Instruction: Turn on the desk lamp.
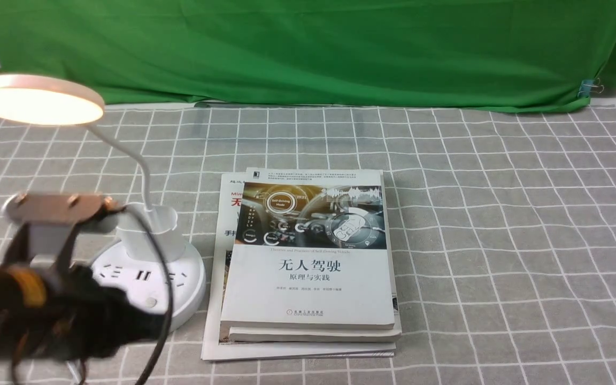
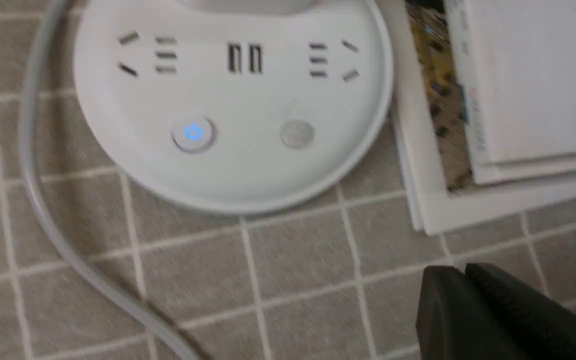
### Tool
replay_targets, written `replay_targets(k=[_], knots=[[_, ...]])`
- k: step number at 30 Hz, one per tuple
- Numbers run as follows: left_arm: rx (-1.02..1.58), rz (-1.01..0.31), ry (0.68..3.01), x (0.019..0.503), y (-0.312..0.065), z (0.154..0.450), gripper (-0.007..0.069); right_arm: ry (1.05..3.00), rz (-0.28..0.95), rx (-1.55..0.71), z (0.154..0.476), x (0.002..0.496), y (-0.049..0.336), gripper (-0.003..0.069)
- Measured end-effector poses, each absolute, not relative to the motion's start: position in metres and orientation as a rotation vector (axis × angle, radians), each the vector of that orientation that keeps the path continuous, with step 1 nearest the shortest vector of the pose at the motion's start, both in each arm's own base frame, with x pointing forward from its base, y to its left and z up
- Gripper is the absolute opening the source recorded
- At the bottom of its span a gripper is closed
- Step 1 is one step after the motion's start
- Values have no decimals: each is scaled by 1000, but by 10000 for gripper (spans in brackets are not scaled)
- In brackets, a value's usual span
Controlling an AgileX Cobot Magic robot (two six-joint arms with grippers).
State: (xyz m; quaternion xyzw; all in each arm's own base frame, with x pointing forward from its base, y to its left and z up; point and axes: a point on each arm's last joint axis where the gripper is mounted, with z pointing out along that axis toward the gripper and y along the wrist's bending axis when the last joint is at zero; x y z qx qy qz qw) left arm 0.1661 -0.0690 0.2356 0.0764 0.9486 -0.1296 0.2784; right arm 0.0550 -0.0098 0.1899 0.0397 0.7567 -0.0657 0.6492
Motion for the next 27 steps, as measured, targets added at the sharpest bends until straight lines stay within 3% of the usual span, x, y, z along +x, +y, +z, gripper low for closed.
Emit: replay_targets(k=[5,14,27], knots=[[196,-403,2408,123,-55,239,19,1720,-149,90,190,55,-10,245],[272,-288,1917,74,-28,276,19,1720,-149,90,190,55,-10,245],[270,-282,1831,64,-23,282,19,1720,-150,90,190,55,-10,245]])
